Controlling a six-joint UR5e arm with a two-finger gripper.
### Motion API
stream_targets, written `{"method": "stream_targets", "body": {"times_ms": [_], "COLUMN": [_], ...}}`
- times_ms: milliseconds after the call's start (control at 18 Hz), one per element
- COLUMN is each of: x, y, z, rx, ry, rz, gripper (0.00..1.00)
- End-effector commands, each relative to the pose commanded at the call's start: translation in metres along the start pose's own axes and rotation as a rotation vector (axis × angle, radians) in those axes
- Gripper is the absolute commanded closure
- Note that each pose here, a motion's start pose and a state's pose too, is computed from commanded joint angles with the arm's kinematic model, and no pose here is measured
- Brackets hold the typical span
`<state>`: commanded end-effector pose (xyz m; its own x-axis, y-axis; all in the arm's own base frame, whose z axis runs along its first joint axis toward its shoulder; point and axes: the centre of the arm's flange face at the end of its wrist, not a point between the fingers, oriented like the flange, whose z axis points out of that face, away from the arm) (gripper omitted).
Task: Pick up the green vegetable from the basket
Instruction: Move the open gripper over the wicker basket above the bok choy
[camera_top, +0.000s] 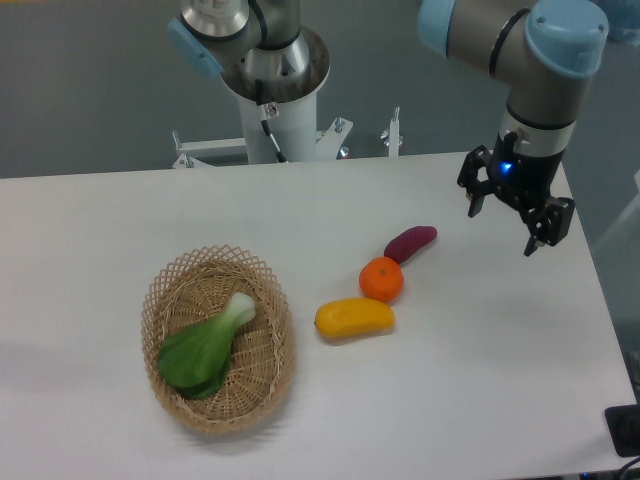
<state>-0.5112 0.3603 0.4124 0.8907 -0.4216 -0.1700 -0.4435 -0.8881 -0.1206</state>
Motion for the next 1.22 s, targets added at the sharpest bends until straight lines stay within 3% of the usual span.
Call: {"method": "stream_targets", "body": {"times_ms": [333,500,722,944,1111,1222], "x": [0.011,0.022,0.049,0.091,0.117,0.137], "y": [-0.003,-0.015,-0.072,-0.140,-0.187,-0.220], "z": [0.003,0.007,0.021,0.048,0.064,0.076], "rx": [0.007,0.015,0.032,0.045,0.050,0.050], "ry": [0.009,0.024,0.012,0.054,0.064,0.074], "rz": [0.000,-0.051,-0.169,-0.218,-0.317,-0.317], "gripper": [0.00,0.00,0.00,0.00,0.00,0.00]}}
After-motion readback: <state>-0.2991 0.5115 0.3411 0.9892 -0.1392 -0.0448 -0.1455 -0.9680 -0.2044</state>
